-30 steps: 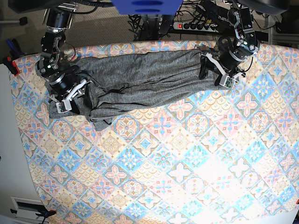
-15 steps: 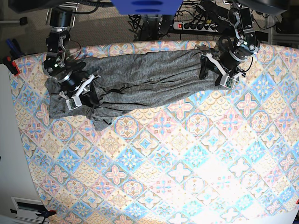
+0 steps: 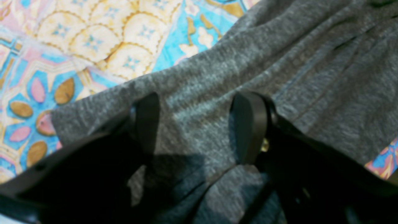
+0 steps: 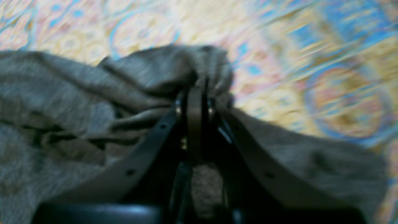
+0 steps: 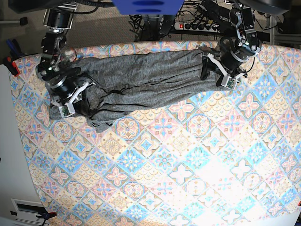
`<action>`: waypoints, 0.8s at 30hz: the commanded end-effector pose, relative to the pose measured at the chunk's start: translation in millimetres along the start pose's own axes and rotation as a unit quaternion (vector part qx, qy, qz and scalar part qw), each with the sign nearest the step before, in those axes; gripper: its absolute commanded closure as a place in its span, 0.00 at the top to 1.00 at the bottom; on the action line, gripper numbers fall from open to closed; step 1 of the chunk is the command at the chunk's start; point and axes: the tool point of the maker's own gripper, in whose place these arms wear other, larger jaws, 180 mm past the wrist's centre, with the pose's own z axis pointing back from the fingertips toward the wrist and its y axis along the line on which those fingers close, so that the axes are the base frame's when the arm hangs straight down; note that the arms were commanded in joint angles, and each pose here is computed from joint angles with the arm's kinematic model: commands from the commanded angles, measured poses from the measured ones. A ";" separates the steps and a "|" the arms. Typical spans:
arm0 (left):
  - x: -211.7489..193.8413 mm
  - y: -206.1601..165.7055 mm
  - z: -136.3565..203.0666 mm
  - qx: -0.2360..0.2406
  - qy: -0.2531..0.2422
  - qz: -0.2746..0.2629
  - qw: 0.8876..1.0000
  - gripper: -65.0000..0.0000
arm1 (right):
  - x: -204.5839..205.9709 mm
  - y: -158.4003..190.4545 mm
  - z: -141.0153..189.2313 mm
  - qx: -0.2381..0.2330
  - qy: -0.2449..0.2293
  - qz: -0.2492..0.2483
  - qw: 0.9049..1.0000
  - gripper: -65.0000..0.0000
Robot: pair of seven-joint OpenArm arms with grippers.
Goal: Layout the t-shirt on the table in an organized manner, then fold the t-shirt properly
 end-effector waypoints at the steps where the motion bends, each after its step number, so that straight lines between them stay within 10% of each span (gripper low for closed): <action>1: 12.5 0.8 1.7 -0.001 -0.023 -0.003 1.000 0.56 | 23.0 -1.7 2.9 0.002 -0.031 0.015 0.999 0.00; 12: 12.5 0.4 1.6 -0.001 -0.023 -0.003 1.000 0.56 | 65.6 33.3 33.6 0.013 -0.066 0.093 0.993 0.00; 24: 13.0 -0.6 1.3 -0.002 -0.024 -0.003 1.000 0.56 | 16.2 101.2 63.7 0.088 -0.059 0.044 0.993 0.00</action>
